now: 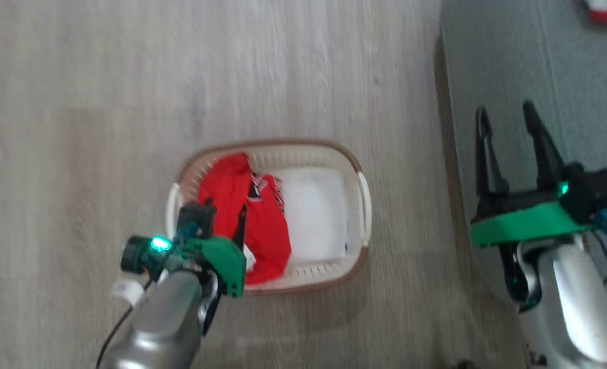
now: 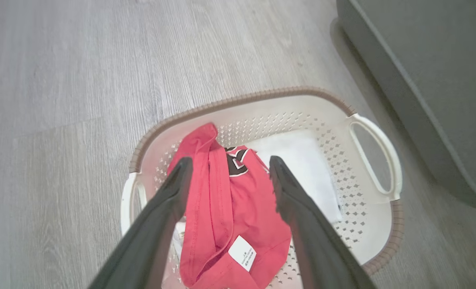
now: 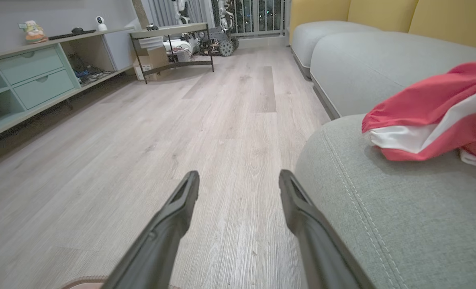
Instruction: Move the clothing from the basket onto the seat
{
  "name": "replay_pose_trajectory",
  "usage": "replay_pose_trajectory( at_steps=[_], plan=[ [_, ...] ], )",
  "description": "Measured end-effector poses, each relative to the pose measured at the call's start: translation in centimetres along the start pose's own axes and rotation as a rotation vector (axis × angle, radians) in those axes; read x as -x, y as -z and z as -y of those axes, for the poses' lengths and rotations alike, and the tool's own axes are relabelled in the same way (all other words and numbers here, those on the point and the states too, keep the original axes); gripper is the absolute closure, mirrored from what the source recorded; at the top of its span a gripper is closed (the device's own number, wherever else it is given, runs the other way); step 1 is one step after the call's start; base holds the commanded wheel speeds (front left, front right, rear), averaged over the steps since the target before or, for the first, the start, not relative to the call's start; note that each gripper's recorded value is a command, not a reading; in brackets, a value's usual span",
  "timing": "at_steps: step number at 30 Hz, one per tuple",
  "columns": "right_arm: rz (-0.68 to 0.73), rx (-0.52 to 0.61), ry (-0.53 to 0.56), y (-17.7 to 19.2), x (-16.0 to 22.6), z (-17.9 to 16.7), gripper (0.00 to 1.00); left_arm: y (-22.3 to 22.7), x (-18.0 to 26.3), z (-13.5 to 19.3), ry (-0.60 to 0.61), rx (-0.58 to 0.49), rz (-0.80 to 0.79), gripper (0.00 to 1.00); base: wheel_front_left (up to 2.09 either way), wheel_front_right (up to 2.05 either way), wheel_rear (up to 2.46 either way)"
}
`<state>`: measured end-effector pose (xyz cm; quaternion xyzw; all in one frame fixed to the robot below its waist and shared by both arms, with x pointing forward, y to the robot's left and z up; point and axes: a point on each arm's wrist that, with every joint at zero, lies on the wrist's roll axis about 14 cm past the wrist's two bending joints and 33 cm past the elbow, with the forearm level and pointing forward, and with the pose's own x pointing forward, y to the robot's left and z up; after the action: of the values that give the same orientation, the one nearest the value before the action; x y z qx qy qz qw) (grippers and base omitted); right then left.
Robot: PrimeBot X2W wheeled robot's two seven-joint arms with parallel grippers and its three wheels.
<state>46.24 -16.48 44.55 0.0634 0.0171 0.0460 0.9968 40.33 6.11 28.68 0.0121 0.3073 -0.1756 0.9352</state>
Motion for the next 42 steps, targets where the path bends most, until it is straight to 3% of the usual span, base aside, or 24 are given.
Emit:
replay_pose_trajectory(
  at_steps=[9,19,37,38,39,40,42],
  plan=[
    [-0.082,0.014,0.035,4.5,-2.2,2.2,0.0,5.6,-5.9,1.0,0.063,-0.024,-0.195,0.0,0.0,0.0,0.0],
    [-0.17,-0.003,0.041,8.7,-2.7,2.9,0.0,8.9,-9.5,1.6,0.093,-0.07,-0.283,0.0,0.0,0.0,0.0],
    [-0.183,-0.001,0.067,10.3,-3.7,4.6,0.0,11.9,-13.6,3.0,0.132,-0.108,-0.373,0.01,0.0,0.0,0.0],
    [-0.18,0.002,0.068,10.2,-3.8,4.7,0.0,12.0,-13.6,3.2,0.134,-0.109,-0.378,0.3,0.0,0.0,0.0],
    [-0.18,0.005,0.069,10.2,-3.8,4.8,0.0,12.2,-13.7,3.2,0.135,-0.109,-0.383,0.69,0.0,0.0,0.0],
    [-0.179,0.007,0.07,10.2,-3.8,4.9,0.0,12.4,-13.7,3.2,0.135,-0.109,-0.389,1.0,0.0,0.0,0.0],
    [-0.177,0.009,0.072,10.0,-3.8,5.0,0.0,12.5,-13.6,3.1,0.133,-0.114,-0.397,1.0,0.0,0.0,0.0]
  ],
)
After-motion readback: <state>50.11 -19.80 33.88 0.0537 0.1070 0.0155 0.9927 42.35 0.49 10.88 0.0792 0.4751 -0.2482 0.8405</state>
